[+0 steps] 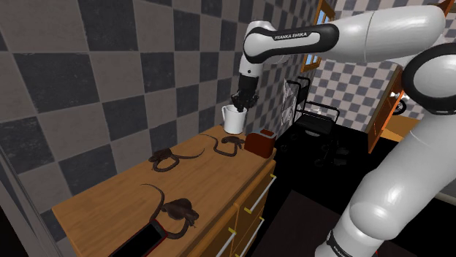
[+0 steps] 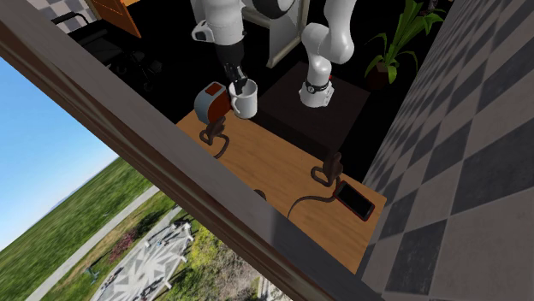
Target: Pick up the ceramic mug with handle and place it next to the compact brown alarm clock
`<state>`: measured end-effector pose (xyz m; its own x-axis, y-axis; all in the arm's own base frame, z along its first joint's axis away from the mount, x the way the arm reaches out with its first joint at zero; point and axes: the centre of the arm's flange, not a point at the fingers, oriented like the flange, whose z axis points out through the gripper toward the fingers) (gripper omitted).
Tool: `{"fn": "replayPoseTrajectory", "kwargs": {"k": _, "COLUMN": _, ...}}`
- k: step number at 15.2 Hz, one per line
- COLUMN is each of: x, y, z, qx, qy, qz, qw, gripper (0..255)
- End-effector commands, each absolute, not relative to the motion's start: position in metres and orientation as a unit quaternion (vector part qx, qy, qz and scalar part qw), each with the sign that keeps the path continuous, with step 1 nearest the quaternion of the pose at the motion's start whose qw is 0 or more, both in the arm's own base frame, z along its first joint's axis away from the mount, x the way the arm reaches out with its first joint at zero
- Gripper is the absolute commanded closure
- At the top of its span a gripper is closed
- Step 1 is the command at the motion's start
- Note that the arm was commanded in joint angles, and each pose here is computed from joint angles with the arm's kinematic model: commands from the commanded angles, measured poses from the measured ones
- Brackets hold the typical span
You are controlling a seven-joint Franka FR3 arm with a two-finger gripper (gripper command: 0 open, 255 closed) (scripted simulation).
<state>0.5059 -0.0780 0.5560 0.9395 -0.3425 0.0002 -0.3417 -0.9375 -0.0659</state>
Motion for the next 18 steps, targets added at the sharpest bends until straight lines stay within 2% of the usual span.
{"fn": "replayPoseTrajectory", "kwargs": {"k": 1, "x": 0.493, "y": -0.099, "z": 0.554, "qx": -0.984, "qy": 0.173, "qz": -0.006, "qw": 0.033, "gripper": 255}}
{"fn": "replayPoseTrajectory", "kwargs": {"k": 7, "x": 0.460, "y": -0.167, "z": 0.555, "qx": -0.984, "qy": 0.173, "qz": -0.006, "qw": 0.033, "gripper": 255}}
{"fn": "replayPoseTrajectory", "kwargs": {"k": 18, "x": 0.460, "y": -0.167, "z": 0.497, "qx": -0.984, "qy": 0.173, "qz": -0.006, "qw": 0.033, "gripper": 255}}
